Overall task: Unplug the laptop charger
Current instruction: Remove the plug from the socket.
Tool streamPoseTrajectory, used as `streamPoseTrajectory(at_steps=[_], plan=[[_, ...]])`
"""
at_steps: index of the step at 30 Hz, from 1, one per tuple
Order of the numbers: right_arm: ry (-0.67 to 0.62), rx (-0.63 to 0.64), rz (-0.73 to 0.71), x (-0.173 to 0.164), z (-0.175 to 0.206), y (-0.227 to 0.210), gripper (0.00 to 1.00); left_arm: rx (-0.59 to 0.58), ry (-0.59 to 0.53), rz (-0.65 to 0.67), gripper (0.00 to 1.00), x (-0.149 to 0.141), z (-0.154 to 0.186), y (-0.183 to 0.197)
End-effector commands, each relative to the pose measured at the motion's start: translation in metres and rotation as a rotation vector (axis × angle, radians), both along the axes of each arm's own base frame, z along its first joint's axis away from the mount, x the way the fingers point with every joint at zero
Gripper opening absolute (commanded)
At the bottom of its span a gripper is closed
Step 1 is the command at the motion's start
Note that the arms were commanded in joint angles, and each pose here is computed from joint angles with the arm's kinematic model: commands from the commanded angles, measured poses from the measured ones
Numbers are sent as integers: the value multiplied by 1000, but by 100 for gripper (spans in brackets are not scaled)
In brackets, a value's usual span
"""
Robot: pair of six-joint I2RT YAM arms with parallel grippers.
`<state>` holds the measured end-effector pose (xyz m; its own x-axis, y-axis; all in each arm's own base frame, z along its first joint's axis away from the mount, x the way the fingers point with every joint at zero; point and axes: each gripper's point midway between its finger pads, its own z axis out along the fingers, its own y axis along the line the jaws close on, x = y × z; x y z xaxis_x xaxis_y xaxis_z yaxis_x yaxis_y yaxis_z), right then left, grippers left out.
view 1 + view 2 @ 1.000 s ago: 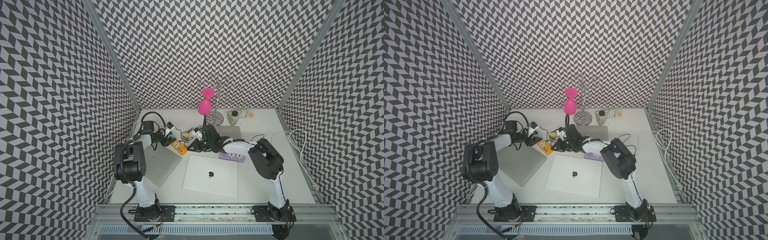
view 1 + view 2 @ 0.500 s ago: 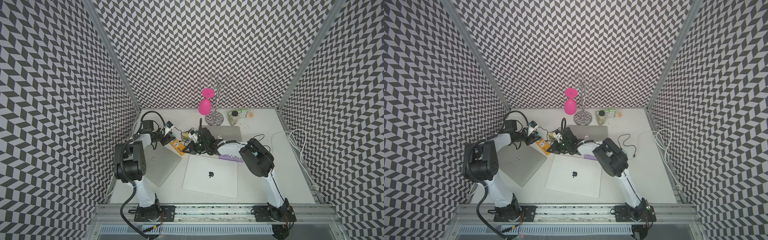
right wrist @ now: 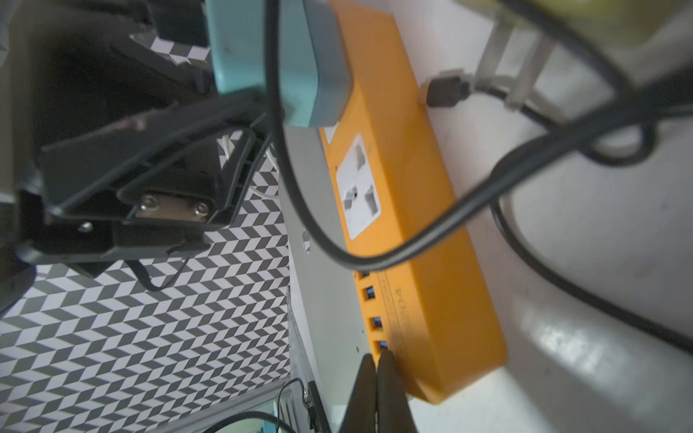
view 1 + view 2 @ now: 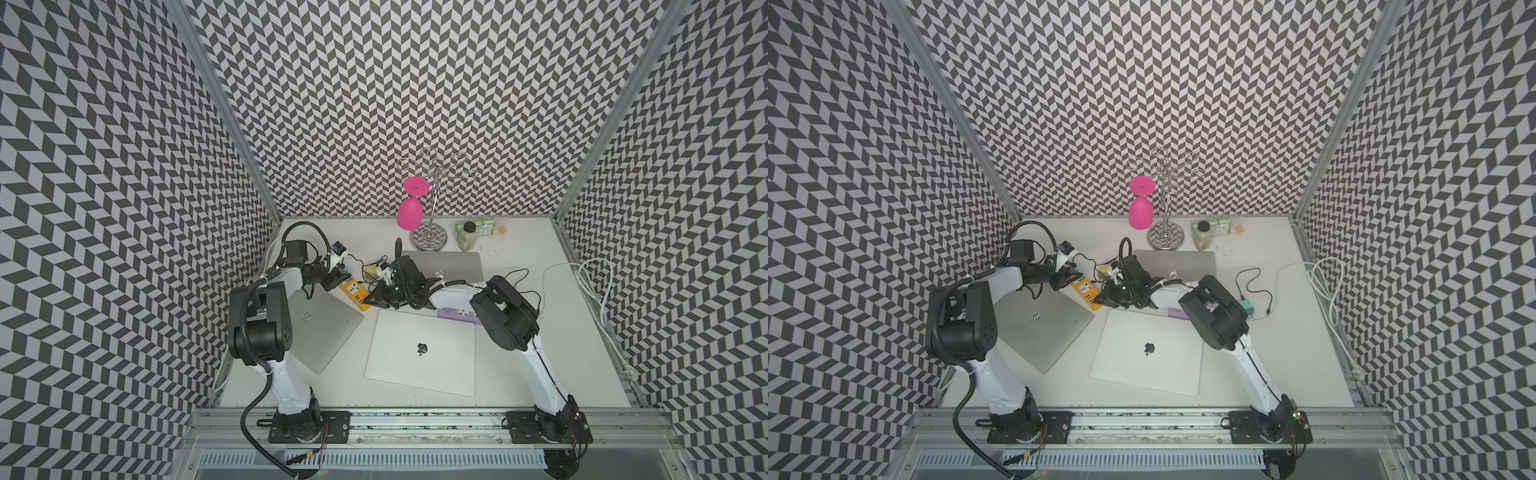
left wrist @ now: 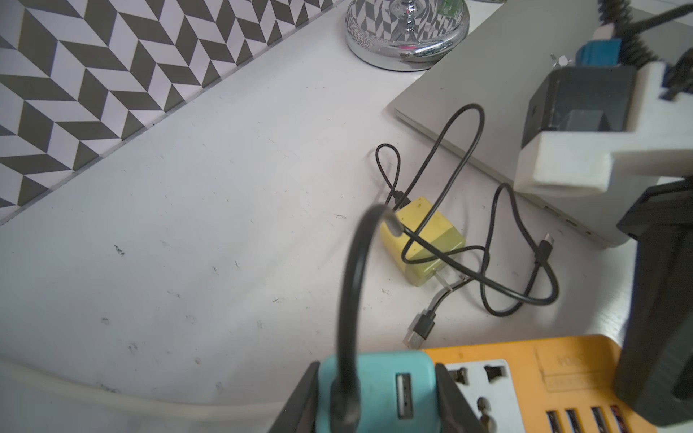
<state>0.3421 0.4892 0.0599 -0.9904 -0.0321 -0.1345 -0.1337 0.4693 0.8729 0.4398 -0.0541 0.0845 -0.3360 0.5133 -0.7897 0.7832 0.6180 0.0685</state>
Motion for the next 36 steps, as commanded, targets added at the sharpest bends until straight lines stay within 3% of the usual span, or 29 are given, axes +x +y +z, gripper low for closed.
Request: streamPoseTrajectory(at_steps=[1, 8, 13, 18, 24, 31, 36], plan=[[12, -65, -17, 0, -20, -3, 0, 11, 9, 19, 25, 2, 3, 0], [47, -116, -25, -4, -35, -9, 0, 1, 8, 39, 22, 1, 6, -1], [55, -121, -21, -6, -39, -11, 0, -63, 58, 28, 9, 2, 8, -3], [56, -120, -19, -6, -40, -10, 0, -7, 46, 38, 1, 1, 2, -5], [65, -131, -19, -7, -44, -11, 0, -74, 53, 52, 0, -1, 11, -7], [75, -133, -22, -7, -48, -11, 0, 77, 22, 78, 0, -1, -2, -8], [87, -147, -8, -11, -54, -13, 0, -55, 70, 148, 0, 6, 11, 1]])
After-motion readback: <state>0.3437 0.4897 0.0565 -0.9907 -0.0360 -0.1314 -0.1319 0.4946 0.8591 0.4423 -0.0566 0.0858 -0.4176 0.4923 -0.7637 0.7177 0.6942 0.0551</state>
